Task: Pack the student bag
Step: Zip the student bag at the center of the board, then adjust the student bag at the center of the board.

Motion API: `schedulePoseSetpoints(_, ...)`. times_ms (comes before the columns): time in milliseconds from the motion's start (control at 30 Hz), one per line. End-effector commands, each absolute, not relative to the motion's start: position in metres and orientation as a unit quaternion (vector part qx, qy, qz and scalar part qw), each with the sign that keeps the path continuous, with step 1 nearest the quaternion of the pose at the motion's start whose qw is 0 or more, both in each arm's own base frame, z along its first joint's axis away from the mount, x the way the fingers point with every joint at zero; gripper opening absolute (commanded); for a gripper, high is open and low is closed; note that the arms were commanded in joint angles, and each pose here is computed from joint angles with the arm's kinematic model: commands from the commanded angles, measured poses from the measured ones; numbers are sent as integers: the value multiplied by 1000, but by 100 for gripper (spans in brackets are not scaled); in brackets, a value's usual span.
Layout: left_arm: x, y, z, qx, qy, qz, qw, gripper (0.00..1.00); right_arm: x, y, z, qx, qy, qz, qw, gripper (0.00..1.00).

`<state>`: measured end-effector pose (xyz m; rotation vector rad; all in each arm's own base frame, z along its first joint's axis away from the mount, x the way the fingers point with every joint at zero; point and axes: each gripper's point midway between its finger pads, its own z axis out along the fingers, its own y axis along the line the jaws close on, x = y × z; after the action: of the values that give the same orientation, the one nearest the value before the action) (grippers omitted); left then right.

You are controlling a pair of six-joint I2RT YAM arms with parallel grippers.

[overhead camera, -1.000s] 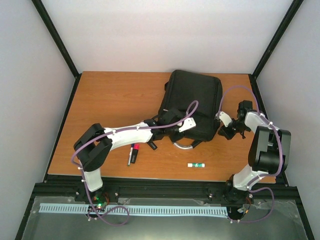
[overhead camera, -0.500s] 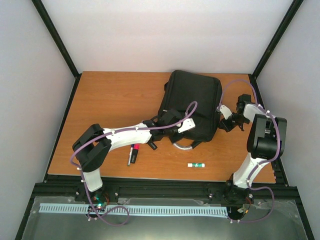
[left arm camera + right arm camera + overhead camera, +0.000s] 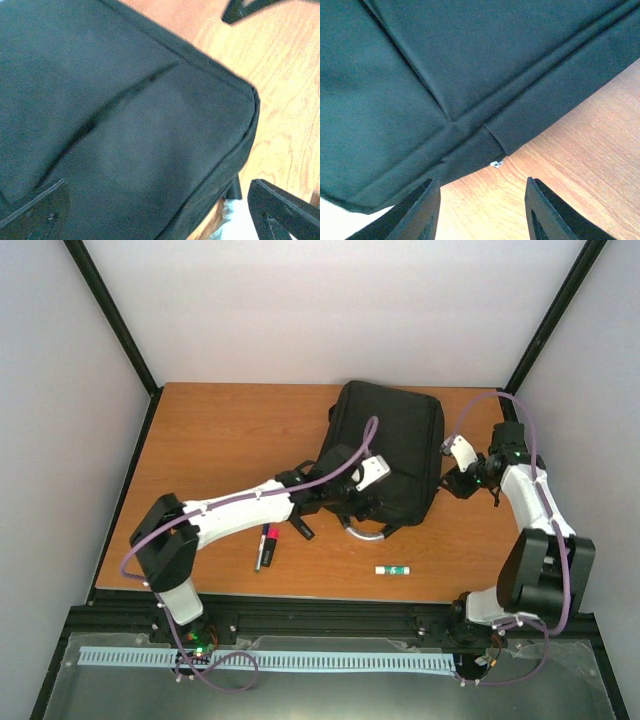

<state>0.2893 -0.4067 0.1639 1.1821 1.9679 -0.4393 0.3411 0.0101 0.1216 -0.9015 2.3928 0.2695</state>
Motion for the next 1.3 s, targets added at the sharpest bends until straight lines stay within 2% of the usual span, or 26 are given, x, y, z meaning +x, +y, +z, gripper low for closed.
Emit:
schedulePoseSetpoints(0, 313, -389, 242, 341, 796, -183, 466, 100, 322, 26, 158, -338, 877, 130, 316, 51)
schedulePoseSetpoints(33, 320, -380, 246, 319, 805, -172, 471, 100, 319, 29, 168, -339, 873, 131, 326, 56)
schedulePoseSetpoints(67, 325, -370, 249, 298, 812, -158, 476, 100, 317, 31, 176, -339, 869, 132, 335, 66)
schedulePoseSetpoints(100, 330, -359, 251, 279, 819, -142, 482, 100, 315, 33, 184, -340, 865, 131, 345, 78)
schedulePoseSetpoints(133, 334, -350, 254, 262, 822, -132, 488, 100, 313, 34, 192, -341, 861, 129, 356, 95)
schedulePoseSetpoints(167, 339, -340, 255, 243, 827, -126, 491, 100, 312, 35, 198, -340, 858, 127, 364, 99)
schedulePoseSetpoints(433, 350, -263, 243, 105, 850, -189, 480, 100, 301, 69, 214, -354, 856, 104, 363, 100)
schedulePoseSetpoints(567, 355, -202, 224, -37, 878, -81, 471, 100, 304, 114, 232, -406, 821, 119, 383, 100)
schedulePoseSetpoints(700, 352, -168, 180, -42, 914, 73, 397, 100, 318, 157, 265, -445, 774, 204, 403, 100)
schedulePoseSetpoints(833, 346, -166, 164, -29, 913, 42, 405, 100, 354, 170, 261, -436, 772, 223, 404, 100)
schedulePoseSetpoints(1000, 339, -163, 139, -24, 935, 23, 354, 100, 375, 173, 226, -401, 803, 234, 374, 100)
schedulePoseSetpoints(1100, 336, -170, 130, -5, 941, 13, 337, 100, 372, 168, 215, -392, 805, 215, 391, 100)
schedulePoseSetpoints(1267, 342, -201, 125, 11, 941, -62, 334, 100, 363, 168, 212, -410, 789, 205, 409, 100)
